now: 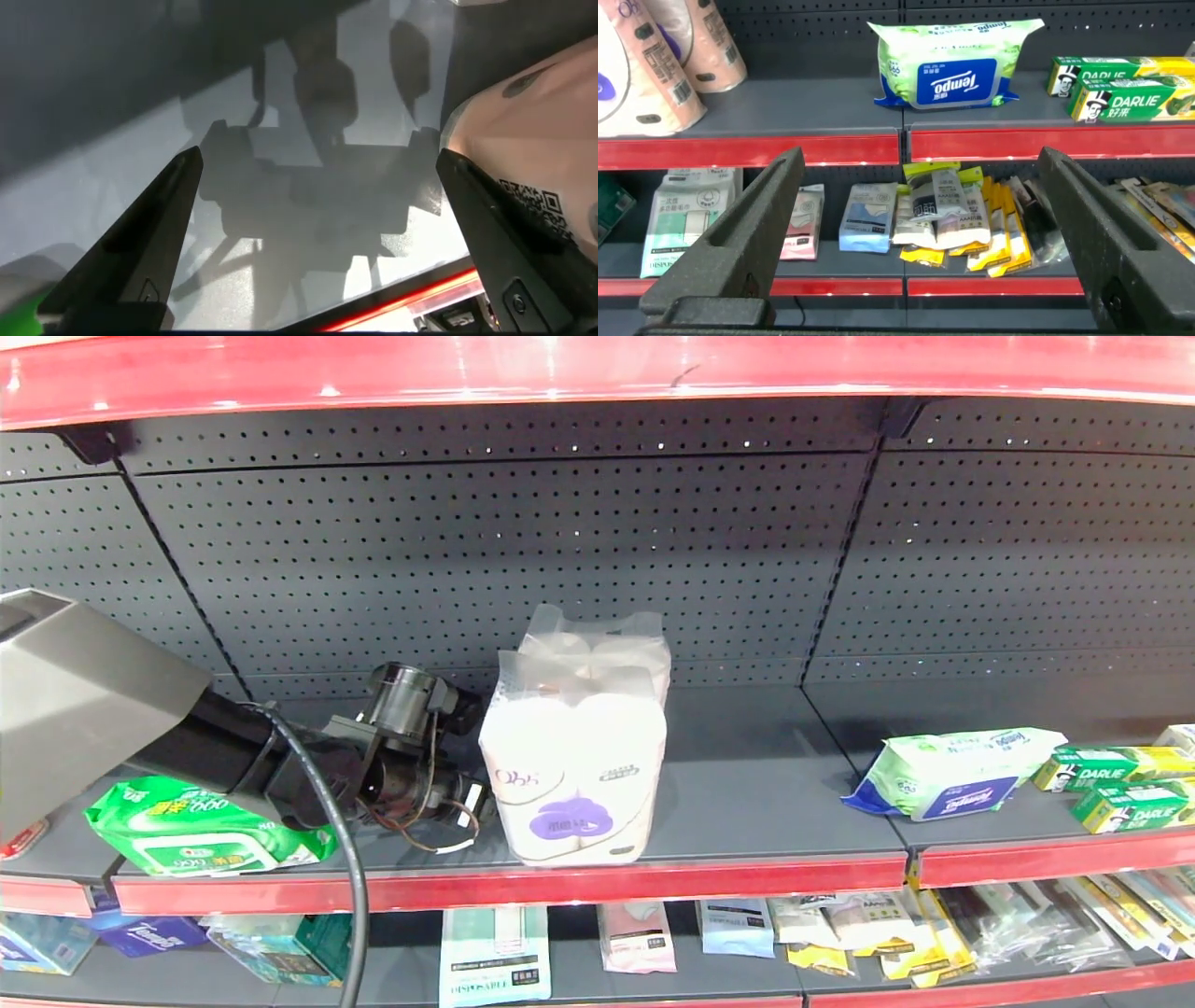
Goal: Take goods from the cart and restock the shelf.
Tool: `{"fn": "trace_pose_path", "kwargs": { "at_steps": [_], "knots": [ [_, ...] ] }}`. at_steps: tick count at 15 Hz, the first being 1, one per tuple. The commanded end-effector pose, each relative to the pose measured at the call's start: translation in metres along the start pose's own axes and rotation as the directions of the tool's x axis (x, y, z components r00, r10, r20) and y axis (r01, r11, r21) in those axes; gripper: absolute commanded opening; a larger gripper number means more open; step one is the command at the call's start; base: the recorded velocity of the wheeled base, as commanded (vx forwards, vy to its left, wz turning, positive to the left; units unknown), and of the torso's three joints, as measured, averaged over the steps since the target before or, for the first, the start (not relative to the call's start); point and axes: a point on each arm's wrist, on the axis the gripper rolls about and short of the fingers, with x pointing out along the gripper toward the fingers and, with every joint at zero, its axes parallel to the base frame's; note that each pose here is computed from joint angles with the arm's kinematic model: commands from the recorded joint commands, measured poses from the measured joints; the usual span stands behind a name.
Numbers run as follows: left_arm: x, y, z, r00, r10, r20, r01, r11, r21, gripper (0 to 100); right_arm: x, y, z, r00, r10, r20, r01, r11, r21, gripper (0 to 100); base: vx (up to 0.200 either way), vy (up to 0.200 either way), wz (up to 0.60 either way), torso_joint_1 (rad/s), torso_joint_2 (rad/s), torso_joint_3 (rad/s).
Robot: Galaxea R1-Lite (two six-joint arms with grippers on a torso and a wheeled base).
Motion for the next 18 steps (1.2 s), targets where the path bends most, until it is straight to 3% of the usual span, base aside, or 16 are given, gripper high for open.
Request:
{"fn": "trace_pose_path", "kwargs": {
  "at_steps": [1,18],
  "knots": [
    [0.0004,-0.0008,0.0005,1.000,-0.002,0.001,0.002,1.000,0.002,100,0.0001,0.0000,0.0000,1.000,0.000,-0.001,0.000,1.000,0.000,100,0.000,0.000,0.00,0.000,0.00,0.000],
    [0.0050,-0.0105,0.0013,1.000,-0.019,-0.006,0.019,1.000,0.022,100,0.0001,0.0000,0.0000,1.000,0.000,-0.001,0.000,1.000,0.000,100,0.000,0.000,0.00,0.000,0.00,0.000]
  ]
}}
